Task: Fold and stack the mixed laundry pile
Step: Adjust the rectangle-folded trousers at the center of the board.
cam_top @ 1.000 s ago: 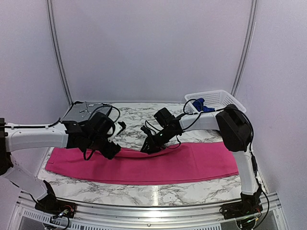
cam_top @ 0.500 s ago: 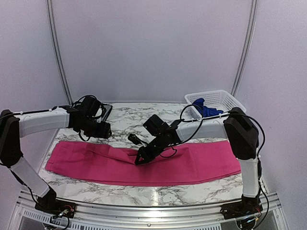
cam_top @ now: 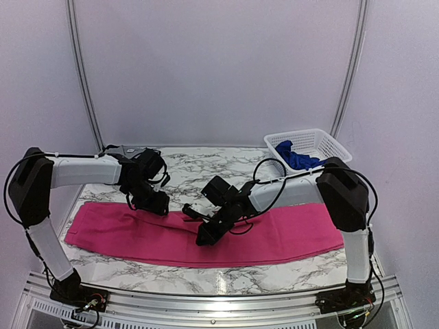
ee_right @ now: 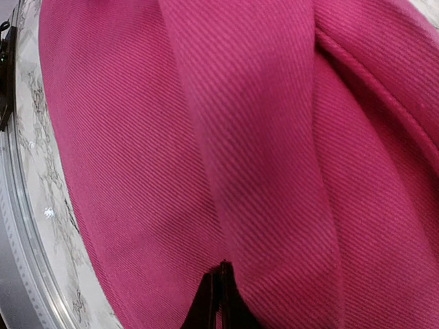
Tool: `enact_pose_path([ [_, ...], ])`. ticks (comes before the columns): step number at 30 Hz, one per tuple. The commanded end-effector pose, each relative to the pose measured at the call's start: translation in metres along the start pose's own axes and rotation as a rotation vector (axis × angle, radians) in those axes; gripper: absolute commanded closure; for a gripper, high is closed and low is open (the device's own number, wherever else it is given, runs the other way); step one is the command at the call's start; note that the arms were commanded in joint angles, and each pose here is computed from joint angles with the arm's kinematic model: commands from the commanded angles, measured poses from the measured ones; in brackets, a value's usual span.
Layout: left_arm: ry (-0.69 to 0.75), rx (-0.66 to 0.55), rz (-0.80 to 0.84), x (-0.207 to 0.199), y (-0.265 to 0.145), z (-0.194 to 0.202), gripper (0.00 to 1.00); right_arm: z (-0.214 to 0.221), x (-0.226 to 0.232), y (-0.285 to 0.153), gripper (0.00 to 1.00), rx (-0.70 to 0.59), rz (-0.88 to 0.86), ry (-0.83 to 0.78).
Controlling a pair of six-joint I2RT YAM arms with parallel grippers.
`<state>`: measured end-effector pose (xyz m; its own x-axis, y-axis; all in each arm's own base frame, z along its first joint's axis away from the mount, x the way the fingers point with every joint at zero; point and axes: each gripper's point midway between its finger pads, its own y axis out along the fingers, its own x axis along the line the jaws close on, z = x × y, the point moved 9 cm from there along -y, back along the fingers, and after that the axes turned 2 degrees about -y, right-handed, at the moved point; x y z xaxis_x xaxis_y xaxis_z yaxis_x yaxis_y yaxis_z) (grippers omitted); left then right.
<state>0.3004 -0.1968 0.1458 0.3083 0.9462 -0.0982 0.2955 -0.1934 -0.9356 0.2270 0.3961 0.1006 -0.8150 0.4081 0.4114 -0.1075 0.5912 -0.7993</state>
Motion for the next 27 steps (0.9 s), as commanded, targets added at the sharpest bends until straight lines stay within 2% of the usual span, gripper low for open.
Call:
enact_pose_path([
  [1, 0.083, 0.139, -0.035, 0.003, 0.012, 0.027, 0.44, 0.012, 0.002, 0.010, 0.97, 0.039, 0.013, -0.002],
  [4, 0.157, 0.156, -0.035, -0.002, 0.014, 0.035, 0.59, 0.010, 0.003, 0.005, 0.96, 0.030, 0.022, 0.001],
  [6, 0.199, 0.158, -0.035, -0.005, 0.014, 0.040, 0.73, 0.008, 0.005, -0.001, 0.95, 0.020, 0.032, 0.001],
  [8, 0.218, 0.134, -0.038, -0.005, 0.011, 0.040, 0.98, 0.004, 0.008, -0.011, 0.94, -0.001, 0.048, 0.003],
  [14, 0.244, -0.093, -0.075, -0.005, -0.018, 0.016, 1.00, 0.013, 0.008, -0.045, 0.90, -0.072, 0.048, 0.060],
  [20, 0.242, -0.454, -0.206, -0.005, -0.064, -0.034, 1.00, 0.062, -0.009, -0.041, 0.89, 0.018, 0.044, 0.165],
  [21, 0.231, -0.508, -0.262, -0.002, -0.070, -0.040, 0.94, 0.068, -0.011, -0.041, 0.89, 0.022, 0.038, 0.185],
  [22, 0.221, -0.538, -0.334, 0.002, -0.071, -0.045, 0.82, 0.073, -0.014, -0.042, 0.89, 0.025, 0.036, 0.202],
  [24, 0.184, -0.560, -0.493, 0.012, -0.076, -0.054, 0.65, 0.076, -0.014, -0.050, 0.88, 0.012, 0.036, 0.215],
  [26, 0.162, -0.555, -0.534, 0.014, -0.082, -0.056, 0.28, 0.072, -0.013, -0.065, 0.85, -0.019, 0.044, 0.222],
  [27, 0.143, -0.553, -0.530, 0.016, -0.087, -0.053, 0.18, 0.070, -0.014, -0.074, 0.82, -0.039, 0.048, 0.230],
])
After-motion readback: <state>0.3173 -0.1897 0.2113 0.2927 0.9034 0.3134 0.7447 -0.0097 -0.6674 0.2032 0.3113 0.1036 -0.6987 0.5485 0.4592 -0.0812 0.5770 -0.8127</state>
